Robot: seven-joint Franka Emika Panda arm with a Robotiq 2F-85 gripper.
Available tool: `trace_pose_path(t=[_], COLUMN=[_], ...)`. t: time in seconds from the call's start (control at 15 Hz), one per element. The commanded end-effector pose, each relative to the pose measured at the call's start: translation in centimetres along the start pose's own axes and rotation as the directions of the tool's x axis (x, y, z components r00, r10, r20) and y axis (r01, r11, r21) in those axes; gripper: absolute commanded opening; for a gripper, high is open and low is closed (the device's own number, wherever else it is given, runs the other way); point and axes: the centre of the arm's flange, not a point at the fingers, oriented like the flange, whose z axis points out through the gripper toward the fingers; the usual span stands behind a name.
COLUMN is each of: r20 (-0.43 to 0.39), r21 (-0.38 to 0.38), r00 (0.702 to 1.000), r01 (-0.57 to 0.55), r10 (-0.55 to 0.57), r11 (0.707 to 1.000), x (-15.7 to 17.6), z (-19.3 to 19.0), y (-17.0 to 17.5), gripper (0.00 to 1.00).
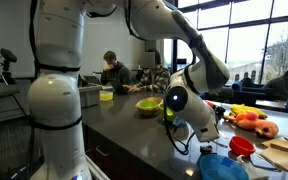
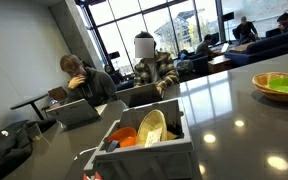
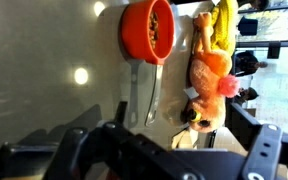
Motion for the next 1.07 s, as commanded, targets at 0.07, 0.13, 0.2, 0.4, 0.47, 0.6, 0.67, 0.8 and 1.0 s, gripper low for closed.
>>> trace_pose_path(t=[0.07,0.13,0.2,0.4,0.47,0.6,0.67,0.8,1.0], r20=[0.04,0.047,0.049,0.039,0.032,0.014,0.006,-0.007,-0.009], r21=[0.011,0.014,0.017,0.014,0.012,0.002,0.0,-0.004,0.001], r00=[0.998,0.997,0.997,0.998,0.999,1.0,1.0,1.0,1.0], r01=[0.053,0.06,0.059,0.045,0.029,0.009,-0.001,-0.017,-0.03], r10=[-0.054,-0.061,-0.06,-0.045,-0.03,-0.009,0.001,0.017,0.03], r11=[0.999,0.998,0.998,0.999,0.999,1.0,1.0,1.0,1.0], x=[-1.5,-1.8,-1.9,-1.2,-0.6,0.4,0.9,1.6,1.7], z=[1.7,1.8,2.0,2.1,2.2,2.1,2.1,2.0,2.1], y=[-1.4,-1.7,-1.8,-1.5,-1.2,-0.7,-0.4,-0.1,0.1], gripper=[1.0,1.0,1.0,1.0,1.0,1.0,1.0,1.0,1.0])
